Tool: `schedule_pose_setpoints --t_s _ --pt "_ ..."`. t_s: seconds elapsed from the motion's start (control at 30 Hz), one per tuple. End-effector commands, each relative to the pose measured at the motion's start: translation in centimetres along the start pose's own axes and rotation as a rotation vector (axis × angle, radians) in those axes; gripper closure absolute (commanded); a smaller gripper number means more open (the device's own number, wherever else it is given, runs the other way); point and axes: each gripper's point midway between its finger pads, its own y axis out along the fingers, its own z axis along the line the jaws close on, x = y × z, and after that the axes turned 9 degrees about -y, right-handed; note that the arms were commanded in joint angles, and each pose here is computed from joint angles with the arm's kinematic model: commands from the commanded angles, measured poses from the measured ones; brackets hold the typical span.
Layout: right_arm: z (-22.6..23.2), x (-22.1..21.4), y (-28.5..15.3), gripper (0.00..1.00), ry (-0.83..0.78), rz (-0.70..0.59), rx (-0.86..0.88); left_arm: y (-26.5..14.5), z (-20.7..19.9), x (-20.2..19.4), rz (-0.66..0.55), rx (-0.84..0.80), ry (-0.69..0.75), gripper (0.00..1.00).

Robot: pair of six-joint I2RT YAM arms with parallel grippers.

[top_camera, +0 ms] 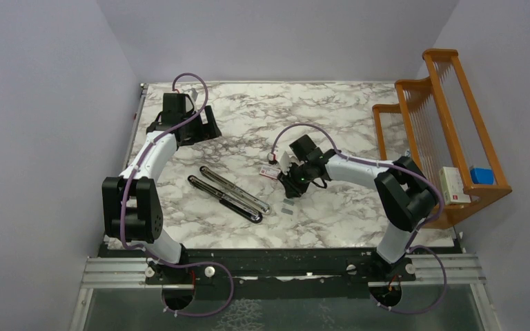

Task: Load the staples into the stapler
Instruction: Pick up the staple from the center of the board.

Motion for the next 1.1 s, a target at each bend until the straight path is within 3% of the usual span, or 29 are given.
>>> schedule_pose_setpoints --t_s 0.0,0.4,1.07 --pt "-0.2 -0.4 0.0 0.7 -0.018 0.048 -0.051 0.2 -0.1 -0.5 0.022 -0.018 0.0 0.09" --pt "-0.8 -0.8 -0.1 0.85 -0.03 0.051 -0.115 0.2 -0.1 -0.4 0.019 -0.016 0.0 0.09" --pt "-0.9 7.7 1.4 0.85 -0.04 -0.132 -0.078 -1.5 0.9 1.4 -0.074 0.072 0.009 0.09"
